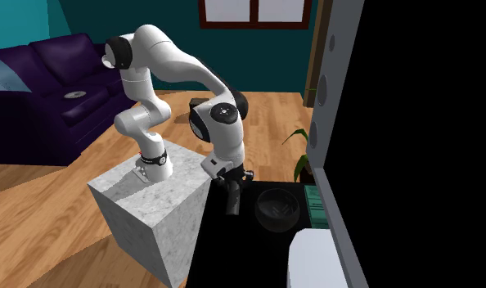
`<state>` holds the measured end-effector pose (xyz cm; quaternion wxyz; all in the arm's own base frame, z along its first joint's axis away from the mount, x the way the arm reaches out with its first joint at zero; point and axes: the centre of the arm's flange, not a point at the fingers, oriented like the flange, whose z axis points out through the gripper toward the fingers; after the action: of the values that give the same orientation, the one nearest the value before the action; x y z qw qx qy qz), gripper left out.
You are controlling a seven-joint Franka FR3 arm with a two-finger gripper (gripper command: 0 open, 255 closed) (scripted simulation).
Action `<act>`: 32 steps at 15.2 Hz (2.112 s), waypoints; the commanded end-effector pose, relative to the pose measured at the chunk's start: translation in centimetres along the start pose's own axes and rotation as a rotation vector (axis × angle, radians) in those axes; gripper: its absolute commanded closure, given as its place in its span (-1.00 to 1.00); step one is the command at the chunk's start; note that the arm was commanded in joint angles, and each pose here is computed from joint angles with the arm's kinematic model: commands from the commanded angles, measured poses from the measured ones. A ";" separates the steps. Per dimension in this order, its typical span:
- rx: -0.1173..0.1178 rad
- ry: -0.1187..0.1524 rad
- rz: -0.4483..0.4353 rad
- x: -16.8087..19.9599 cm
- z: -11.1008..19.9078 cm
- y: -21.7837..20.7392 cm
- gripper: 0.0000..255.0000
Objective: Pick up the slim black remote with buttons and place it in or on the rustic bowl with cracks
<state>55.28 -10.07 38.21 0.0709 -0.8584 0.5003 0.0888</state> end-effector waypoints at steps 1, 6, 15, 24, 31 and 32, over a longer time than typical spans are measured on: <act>0.000 0.000 0.000 -0.2 -1.0 0.1 1.00; 0.000 0.000 0.000 -0.8 -3.6 0.0 1.00; 0.000 0.000 0.000 -1.9 -8.2 -0.2 1.00; 0.000 0.000 0.000 0.8 -9.4 -7.6 1.00; 0.000 0.000 0.000 3.9 -8.7 -15.0 1.00; 0.000 0.000 0.000 4.0 -8.2 -14.9 1.00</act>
<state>70.58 -8.00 46.18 0.0707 -0.8584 0.5002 0.0894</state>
